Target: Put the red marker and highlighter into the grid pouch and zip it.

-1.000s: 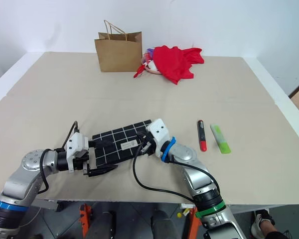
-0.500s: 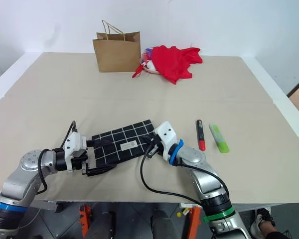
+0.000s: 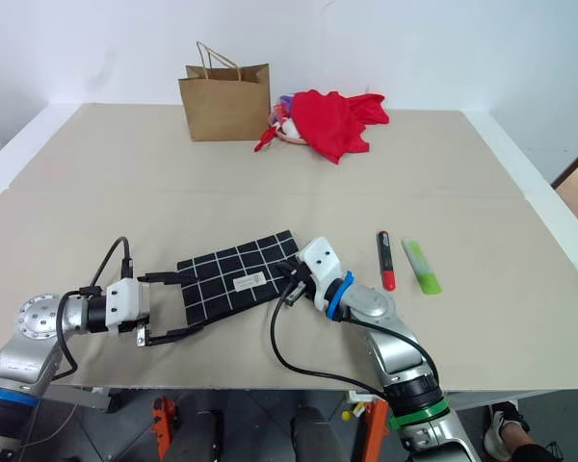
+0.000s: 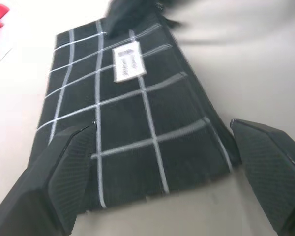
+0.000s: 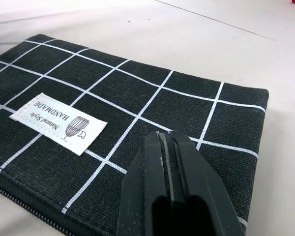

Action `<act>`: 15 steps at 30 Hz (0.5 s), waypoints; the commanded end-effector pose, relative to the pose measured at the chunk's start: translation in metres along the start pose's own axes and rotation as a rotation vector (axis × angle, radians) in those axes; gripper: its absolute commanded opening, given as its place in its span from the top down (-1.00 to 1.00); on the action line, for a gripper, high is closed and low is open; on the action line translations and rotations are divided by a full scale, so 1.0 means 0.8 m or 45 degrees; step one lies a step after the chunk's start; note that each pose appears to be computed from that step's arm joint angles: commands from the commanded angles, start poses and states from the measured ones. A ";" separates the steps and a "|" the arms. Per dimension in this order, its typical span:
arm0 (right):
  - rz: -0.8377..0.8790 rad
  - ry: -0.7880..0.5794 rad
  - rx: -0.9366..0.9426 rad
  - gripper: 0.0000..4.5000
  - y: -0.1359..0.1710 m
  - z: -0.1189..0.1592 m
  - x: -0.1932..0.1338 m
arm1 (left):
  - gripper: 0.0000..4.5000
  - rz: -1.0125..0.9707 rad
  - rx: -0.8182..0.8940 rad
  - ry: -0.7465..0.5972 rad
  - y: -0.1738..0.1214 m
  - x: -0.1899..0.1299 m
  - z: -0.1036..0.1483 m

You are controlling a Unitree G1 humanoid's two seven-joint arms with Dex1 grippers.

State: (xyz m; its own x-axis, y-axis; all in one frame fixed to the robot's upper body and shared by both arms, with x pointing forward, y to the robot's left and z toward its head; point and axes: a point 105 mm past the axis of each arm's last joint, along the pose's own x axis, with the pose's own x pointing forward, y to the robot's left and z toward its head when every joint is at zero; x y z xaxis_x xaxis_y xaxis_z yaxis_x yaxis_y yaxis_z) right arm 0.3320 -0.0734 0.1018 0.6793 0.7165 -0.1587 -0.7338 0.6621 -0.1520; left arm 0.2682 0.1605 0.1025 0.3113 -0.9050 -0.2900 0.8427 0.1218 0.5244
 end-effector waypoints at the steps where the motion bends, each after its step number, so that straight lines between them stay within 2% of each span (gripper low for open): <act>1: -0.003 -0.001 -0.001 0.98 -0.001 0.001 0.002 | -1.00 -0.040 0.125 -0.015 0.002 0.003 0.007; 4: -0.013 -0.007 0.000 0.98 -0.002 0.002 0.002 | -1.00 -0.072 0.181 -0.010 -0.003 0.006 0.004; 10: -0.021 -0.016 0.000 0.98 -0.003 0.005 0.001 | -1.00 0.033 0.318 0.092 0.018 0.012 -0.015; 15: -0.030 -0.021 -0.005 0.98 -0.005 0.007 0.002 | -1.00 0.103 0.352 0.062 0.033 0.026 -0.012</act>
State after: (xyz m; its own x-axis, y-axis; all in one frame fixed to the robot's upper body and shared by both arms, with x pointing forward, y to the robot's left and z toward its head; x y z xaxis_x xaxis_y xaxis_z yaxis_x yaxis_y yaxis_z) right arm 0.3334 -0.0732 0.1011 0.6871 0.7086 -0.1605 -0.7265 0.6694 -0.1549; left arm 0.2984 0.1497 0.1085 0.3925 -0.8853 -0.2495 0.6644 0.0853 0.7425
